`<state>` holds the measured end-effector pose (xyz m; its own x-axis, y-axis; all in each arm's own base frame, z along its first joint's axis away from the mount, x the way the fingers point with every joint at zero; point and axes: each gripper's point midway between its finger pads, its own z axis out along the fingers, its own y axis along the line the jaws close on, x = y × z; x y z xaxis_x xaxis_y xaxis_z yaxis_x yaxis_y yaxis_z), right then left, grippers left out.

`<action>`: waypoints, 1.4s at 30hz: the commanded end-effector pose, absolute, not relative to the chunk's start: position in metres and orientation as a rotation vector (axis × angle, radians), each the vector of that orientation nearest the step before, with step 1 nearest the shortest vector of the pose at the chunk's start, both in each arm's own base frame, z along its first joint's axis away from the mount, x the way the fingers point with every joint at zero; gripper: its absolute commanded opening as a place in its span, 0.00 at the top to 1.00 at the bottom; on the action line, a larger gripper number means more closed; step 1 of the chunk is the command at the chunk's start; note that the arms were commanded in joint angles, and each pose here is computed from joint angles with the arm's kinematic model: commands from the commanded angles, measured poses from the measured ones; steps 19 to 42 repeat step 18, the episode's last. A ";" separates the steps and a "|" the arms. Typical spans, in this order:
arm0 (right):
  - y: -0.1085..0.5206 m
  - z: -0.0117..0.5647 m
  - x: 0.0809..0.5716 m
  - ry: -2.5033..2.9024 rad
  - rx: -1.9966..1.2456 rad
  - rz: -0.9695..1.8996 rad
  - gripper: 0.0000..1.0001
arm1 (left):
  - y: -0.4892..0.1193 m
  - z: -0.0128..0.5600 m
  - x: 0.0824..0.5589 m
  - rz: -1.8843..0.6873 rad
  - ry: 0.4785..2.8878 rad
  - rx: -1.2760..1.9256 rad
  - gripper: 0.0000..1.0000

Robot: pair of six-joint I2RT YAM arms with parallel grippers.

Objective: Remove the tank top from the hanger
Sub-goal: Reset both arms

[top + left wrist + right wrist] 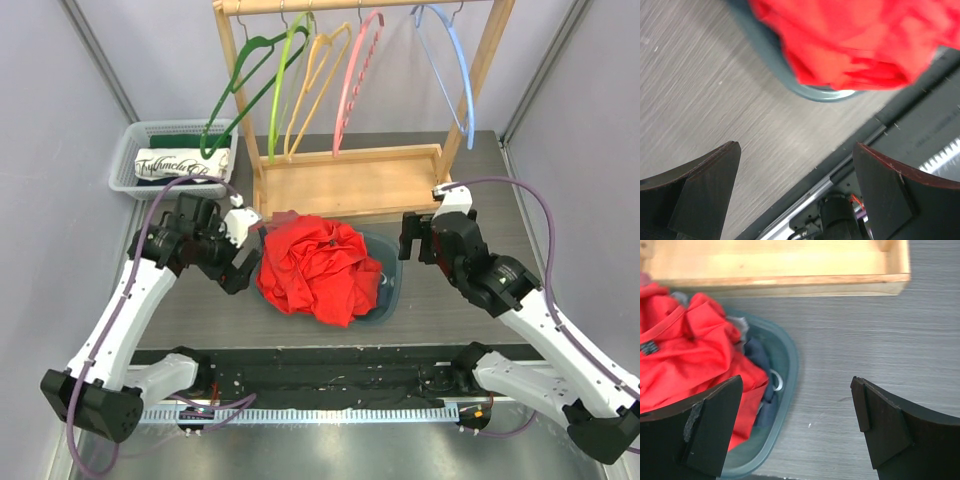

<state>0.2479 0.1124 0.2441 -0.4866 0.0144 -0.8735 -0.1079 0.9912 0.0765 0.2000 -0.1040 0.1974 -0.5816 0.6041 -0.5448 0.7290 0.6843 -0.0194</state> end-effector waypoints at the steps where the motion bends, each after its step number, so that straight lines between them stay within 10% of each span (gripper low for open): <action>1: 0.091 0.257 0.268 2.002 0.119 0.000 0.00 | -0.073 0.188 0.234 -0.213 2.379 0.803 0.00; 15: 0.106 0.263 0.303 1.991 0.049 -0.098 0.00 | -0.034 0.145 0.336 -0.265 2.387 0.192 0.00; 42: 0.106 0.253 0.303 2.009 0.030 -0.118 0.00 | -0.021 0.128 0.342 -0.296 2.407 0.099 0.00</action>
